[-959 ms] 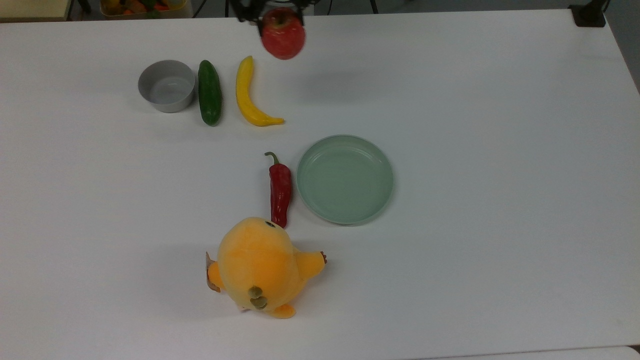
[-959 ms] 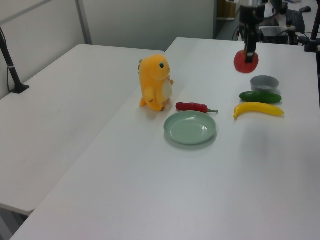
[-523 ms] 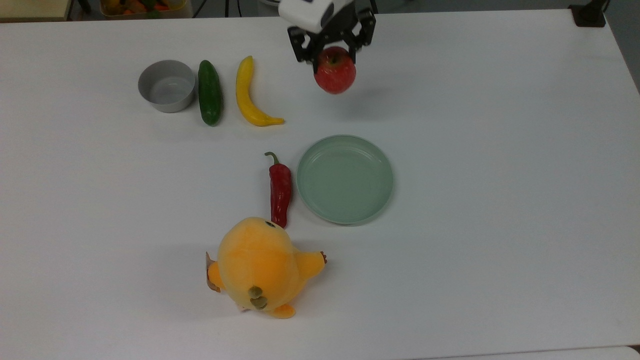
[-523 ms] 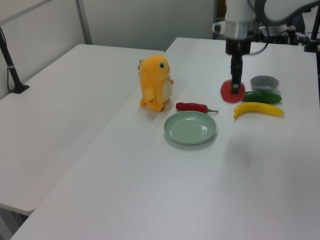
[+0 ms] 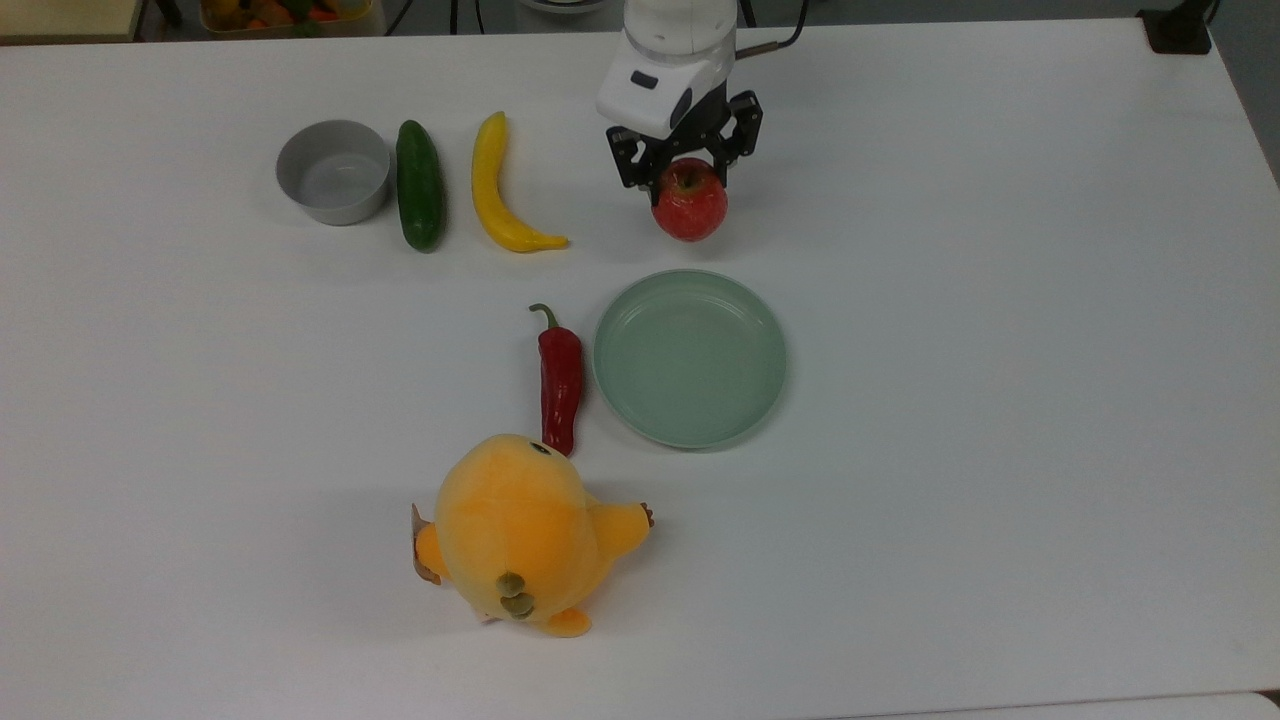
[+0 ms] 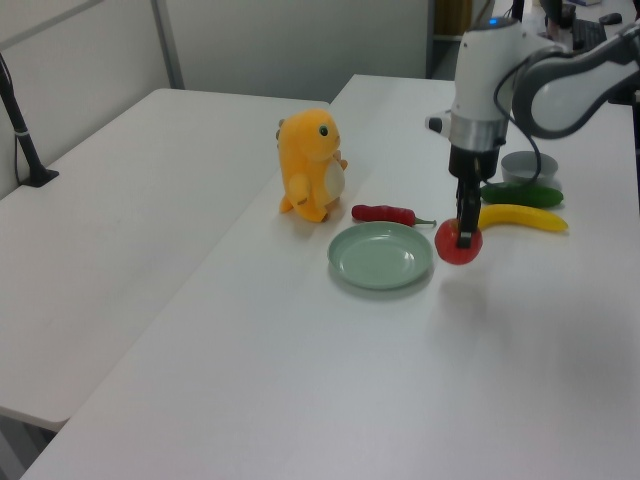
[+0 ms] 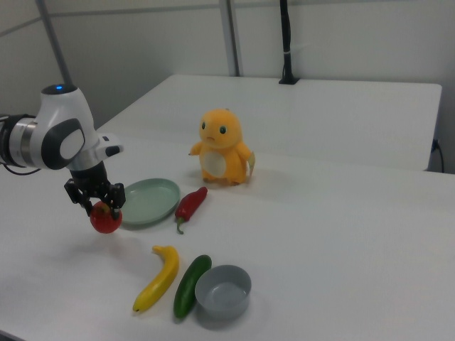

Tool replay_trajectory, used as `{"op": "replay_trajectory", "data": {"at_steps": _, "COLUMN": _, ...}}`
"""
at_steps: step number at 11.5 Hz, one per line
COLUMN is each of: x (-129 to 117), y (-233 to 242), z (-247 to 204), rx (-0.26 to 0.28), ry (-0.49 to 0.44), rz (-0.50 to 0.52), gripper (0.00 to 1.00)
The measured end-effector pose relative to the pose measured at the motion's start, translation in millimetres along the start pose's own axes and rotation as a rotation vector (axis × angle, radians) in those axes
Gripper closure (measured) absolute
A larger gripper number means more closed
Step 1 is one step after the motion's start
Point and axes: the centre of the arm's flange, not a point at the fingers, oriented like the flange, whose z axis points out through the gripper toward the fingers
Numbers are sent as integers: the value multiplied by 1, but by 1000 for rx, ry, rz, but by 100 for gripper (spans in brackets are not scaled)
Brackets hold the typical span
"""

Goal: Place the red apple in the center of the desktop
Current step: 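Carry the apple toward the table center beside the green plate and lower it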

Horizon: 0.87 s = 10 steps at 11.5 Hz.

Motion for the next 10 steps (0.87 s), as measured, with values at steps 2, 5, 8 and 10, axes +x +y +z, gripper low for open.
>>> {"op": "replay_trajectory", "data": {"at_steps": 2, "x": 1, "y": 0, "z": 18, "rx": 4, "ry": 10, "rz": -1, "gripper": 30}}
{"op": "replay_trajectory", "data": {"at_steps": 5, "x": 5, "y": -1, "z": 39, "rx": 10, "ry": 9, "rz": -4, "gripper": 30}}
{"op": "replay_trajectory", "data": {"at_steps": 8, "x": 5, "y": -1, "z": 42, "rx": 11, "ry": 7, "rz": -5, "gripper": 27}}
{"op": "replay_trajectory", "data": {"at_steps": 10, "x": 5, "y": -1, "z": 44, "rx": 12, "ry": 4, "rz": -5, "gripper": 15}}
